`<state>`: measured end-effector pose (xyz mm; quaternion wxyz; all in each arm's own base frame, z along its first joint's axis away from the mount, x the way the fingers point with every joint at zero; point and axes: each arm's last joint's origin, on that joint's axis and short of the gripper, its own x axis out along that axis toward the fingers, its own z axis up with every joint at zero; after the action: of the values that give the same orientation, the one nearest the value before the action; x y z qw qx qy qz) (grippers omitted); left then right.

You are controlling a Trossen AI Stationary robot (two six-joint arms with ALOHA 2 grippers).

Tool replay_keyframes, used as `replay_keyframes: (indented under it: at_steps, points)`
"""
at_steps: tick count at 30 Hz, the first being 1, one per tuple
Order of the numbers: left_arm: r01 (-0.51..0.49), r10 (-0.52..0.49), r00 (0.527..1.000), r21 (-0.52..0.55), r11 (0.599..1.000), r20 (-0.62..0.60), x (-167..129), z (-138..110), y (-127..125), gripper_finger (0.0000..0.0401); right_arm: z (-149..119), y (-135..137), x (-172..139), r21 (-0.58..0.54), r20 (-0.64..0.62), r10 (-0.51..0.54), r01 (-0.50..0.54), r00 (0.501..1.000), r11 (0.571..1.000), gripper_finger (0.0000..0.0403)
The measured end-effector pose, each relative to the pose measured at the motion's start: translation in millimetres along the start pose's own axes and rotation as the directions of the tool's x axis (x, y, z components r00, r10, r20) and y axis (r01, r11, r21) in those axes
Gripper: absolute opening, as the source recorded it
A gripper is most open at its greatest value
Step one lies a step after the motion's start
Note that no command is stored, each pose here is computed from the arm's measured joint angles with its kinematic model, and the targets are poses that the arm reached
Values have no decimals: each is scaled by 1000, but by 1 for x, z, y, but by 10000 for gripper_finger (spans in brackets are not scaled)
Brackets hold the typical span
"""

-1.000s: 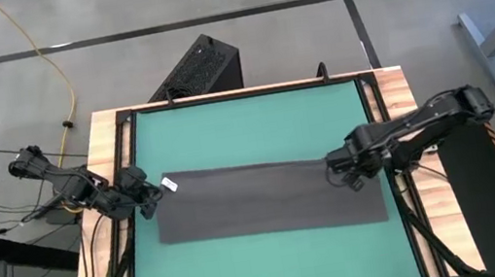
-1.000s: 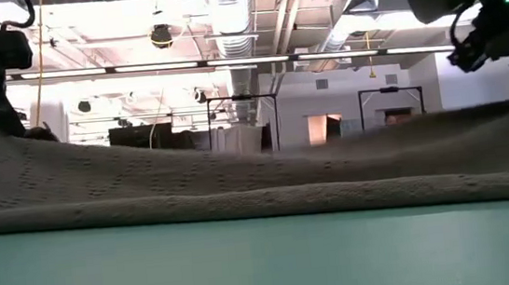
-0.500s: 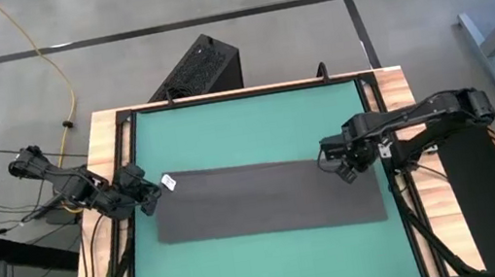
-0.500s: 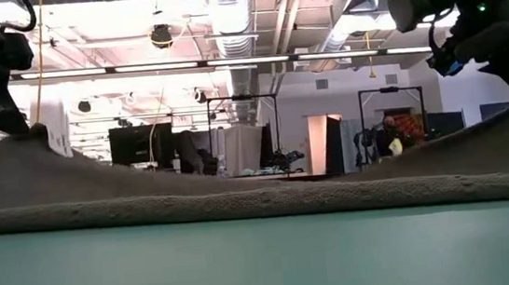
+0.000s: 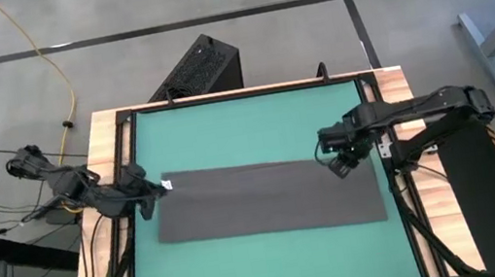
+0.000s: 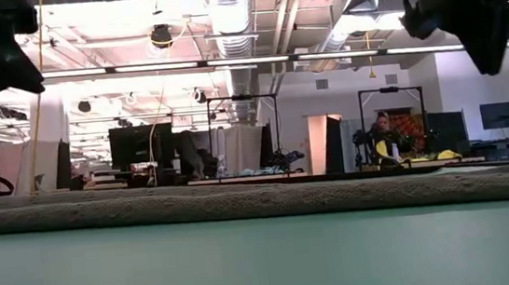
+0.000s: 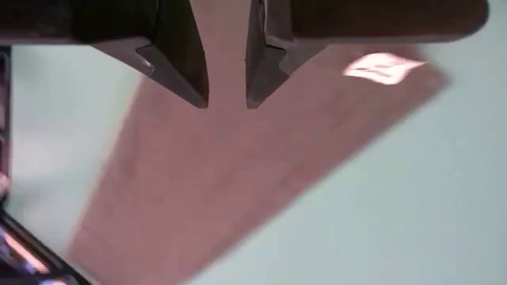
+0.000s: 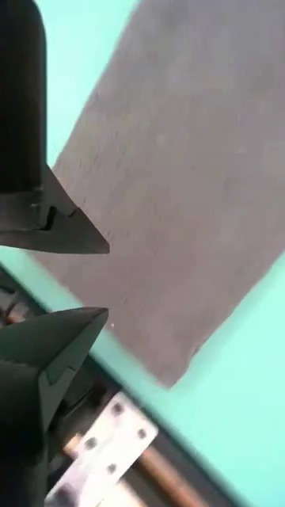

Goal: Roll towel into tight, uniform cylinder
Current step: Fold the gray towel

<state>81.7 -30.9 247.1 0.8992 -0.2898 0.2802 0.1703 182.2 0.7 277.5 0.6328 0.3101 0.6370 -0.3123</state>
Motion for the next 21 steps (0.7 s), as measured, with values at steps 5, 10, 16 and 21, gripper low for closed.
replay_keyframes:
  at_steps: [5, 10, 16, 21]
  points:
    - [-106, 110, 991, 60, 993, -77, 31, -25, 4, 59, -8, 30, 5, -134, 187, 115, -91, 976, 987, 134]
    - [-152, 159, 978, 60, 987, -133, 56, -37, 1, 46, -19, 49, 20, -182, 366, 179, -119, 913, 976, 120]
    - [73, -51, 977, 101, 992, -205, 82, -41, -30, 22, -38, 49, 59, -205, 354, 155, -85, 922, 975, 92]
    - [45, 4, 945, 143, 989, -328, 108, -55, -34, 2, -60, 42, 91, -190, 314, 122, -64, 942, 980, 66]
